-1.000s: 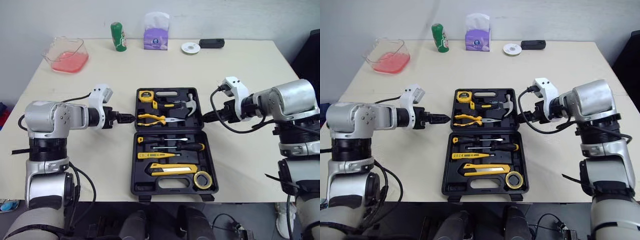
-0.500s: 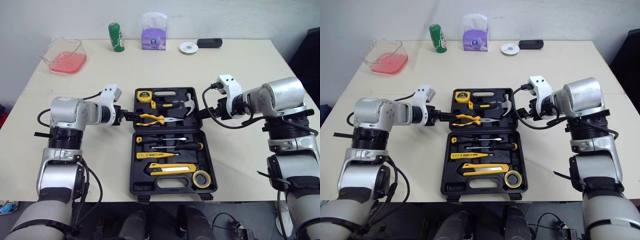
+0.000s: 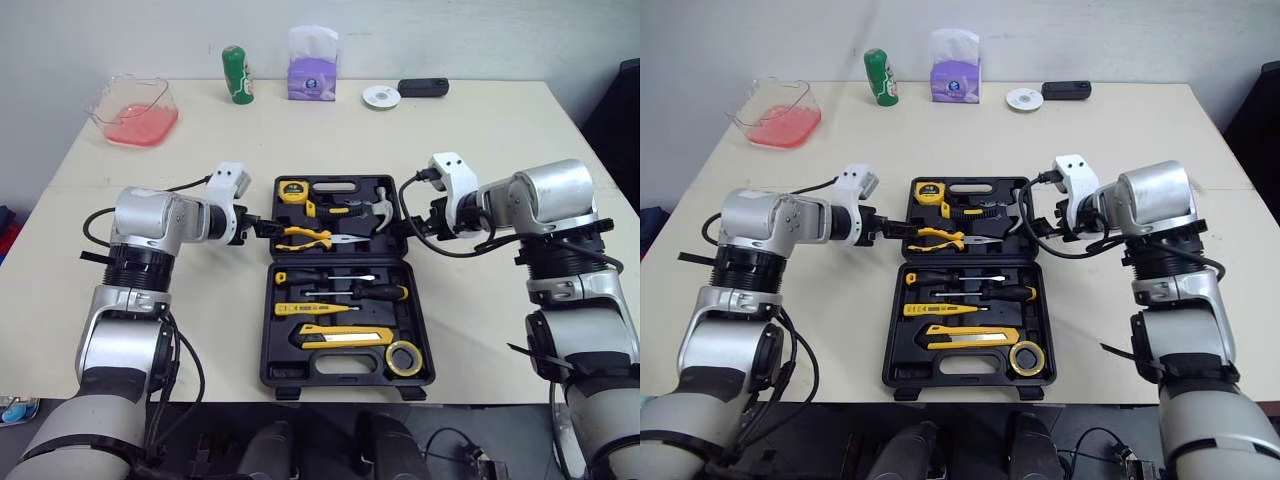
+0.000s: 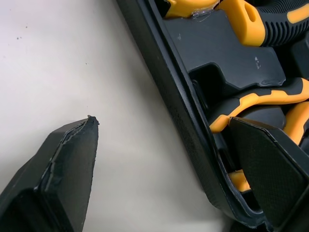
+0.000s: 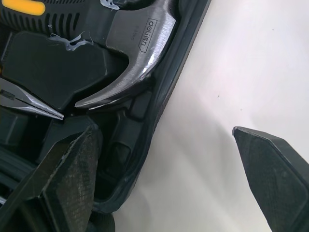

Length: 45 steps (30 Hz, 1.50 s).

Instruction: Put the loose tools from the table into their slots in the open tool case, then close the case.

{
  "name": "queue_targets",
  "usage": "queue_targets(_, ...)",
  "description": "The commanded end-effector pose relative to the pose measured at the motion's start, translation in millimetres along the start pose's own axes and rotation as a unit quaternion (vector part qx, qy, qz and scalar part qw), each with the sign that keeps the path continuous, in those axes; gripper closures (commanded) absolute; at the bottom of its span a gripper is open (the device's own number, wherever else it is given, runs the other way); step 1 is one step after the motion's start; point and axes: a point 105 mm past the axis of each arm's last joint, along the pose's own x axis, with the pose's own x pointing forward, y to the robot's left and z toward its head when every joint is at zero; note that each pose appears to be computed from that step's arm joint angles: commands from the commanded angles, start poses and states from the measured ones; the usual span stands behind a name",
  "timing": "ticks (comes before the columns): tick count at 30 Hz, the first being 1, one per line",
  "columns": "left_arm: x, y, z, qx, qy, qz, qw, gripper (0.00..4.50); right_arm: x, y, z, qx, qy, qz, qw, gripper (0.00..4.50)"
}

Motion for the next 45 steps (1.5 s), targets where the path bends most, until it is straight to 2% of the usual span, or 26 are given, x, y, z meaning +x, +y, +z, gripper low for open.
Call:
queue_targets(1,8.0,-13.8,-9.0,0.022,0.023,-0.005,0.999,0.00,-5.6,-1.7,10.5,-0.004,-0.023,-0.008,1.000,0.03)
queue_targets(10,3.8,-16.5,-9.0,-0.024,0.020,-0.019,0.999,0.00,-2.4,3.9,7.9,-0.007,-0.016,0.000,1.000,0.03)
queue_targets(17,5.4,-9.8,-17.1,0.000,0.038,0.005,0.999,0.00,0.6,3.5,1.7,-0.005,-0.009,-0.003,1.000,0.03)
queue_targets(23,6.8,-0.5,-8.6,-0.009,0.015,0.030,0.999,0.00,1.1,-0.8,-1.9,-0.003,-0.003,-0.016,1.000,0.03)
queue_targets(26,6.1,1.7,-11.5,-0.010,0.021,0.032,0.999,0.00,1.7,-1.9,-2.5,-0.002,-0.002,-0.019,1.000,0.03)
queue_targets(27,6.4,1.1,-13.3,-0.009,0.024,0.030,0.999,0.25,2.2,-1.8,-2.7,-0.001,-0.001,-0.018,1.000,0.01)
queue_targets(30,9.4,-5.9,-23.9,-0.014,0.045,0.009,0.999,1.37,7.1,0.7,-5.5,0.006,0.005,-0.013,1.000,0.94)
queue_targets(35,12.3,-8.9,-27.3,-0.005,0.048,0.006,0.999,3.71,12.1,5.8,-6.8,0.026,0.008,-0.004,1.000,3.52)
queue_targets(36,12.7,-9.6,-26.8,-0.004,0.046,0.006,0.999,3.99,12.6,6.4,-6.7,0.030,0.008,-0.002,1.000,4.06)
queue_targets(37,13.3,-9.8,-24.7,-0.002,0.040,0.006,0.999,4.04,13.1,6.6,-6.3,0.032,0.008,-0.002,0.999,4.47)
queue_targets(42,13.1,-12.0,-10.1,0.003,0.005,0.004,1.000,4.06,12.8,7.7,-1.1,0.040,-0.008,-0.005,0.999,4.50)
queue_targets(45,10.6,-13.9,4.3,0.006,-0.035,0.001,0.999,4.06,9.4,8.0,12.5,0.049,-0.057,-0.004,0.997,4.50)
